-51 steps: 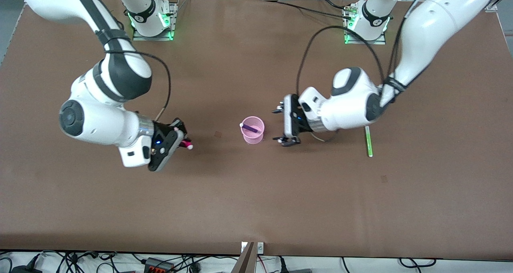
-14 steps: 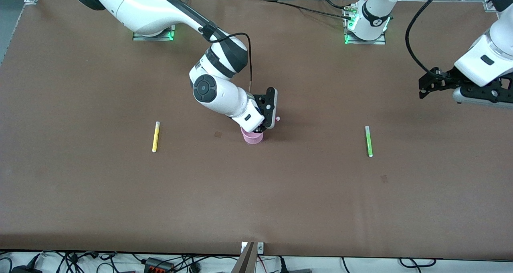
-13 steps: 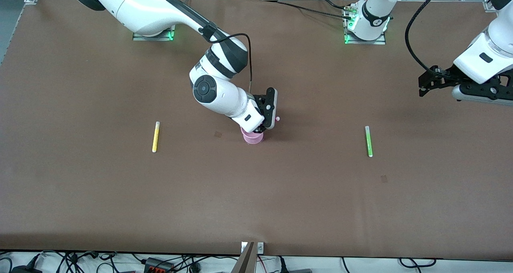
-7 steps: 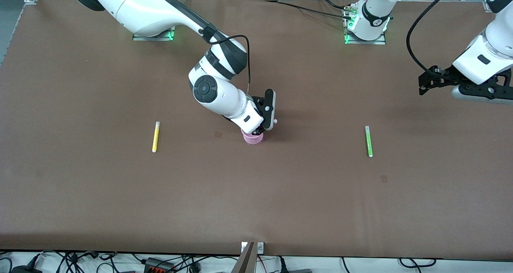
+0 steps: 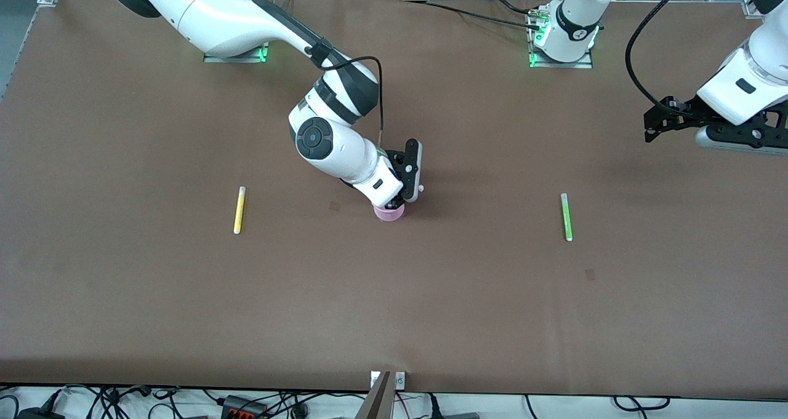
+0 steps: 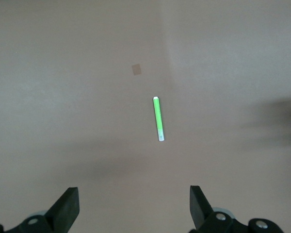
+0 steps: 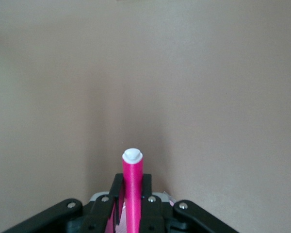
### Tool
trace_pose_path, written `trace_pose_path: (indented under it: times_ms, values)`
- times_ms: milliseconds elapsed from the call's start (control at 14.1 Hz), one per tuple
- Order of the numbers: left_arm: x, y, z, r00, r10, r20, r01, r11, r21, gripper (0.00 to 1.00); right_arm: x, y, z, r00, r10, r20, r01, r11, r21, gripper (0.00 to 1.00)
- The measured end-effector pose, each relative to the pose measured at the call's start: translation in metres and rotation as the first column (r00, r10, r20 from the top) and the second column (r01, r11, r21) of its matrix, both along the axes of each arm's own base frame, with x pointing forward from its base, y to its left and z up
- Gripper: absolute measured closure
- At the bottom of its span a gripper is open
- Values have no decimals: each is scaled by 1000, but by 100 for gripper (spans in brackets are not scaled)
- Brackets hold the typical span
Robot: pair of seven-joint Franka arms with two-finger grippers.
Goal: Organize pens into pink holder with both arms
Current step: 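Lower the magenta marker into the pink cup with the right gripper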
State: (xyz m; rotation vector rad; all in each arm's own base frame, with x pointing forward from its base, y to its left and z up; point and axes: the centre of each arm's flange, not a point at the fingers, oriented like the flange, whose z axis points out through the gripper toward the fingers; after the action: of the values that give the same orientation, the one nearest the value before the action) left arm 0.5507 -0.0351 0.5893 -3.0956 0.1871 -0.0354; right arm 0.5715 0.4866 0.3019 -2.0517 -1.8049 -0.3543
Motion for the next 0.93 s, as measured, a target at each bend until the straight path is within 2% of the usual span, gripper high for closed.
trace_pose_path:
  times_ms: [925]
  values:
    - [-1,-9,4,1000,-15,1,15,1000,0,0,3,-3,-22,1000,-15,2,15,1000,2,82]
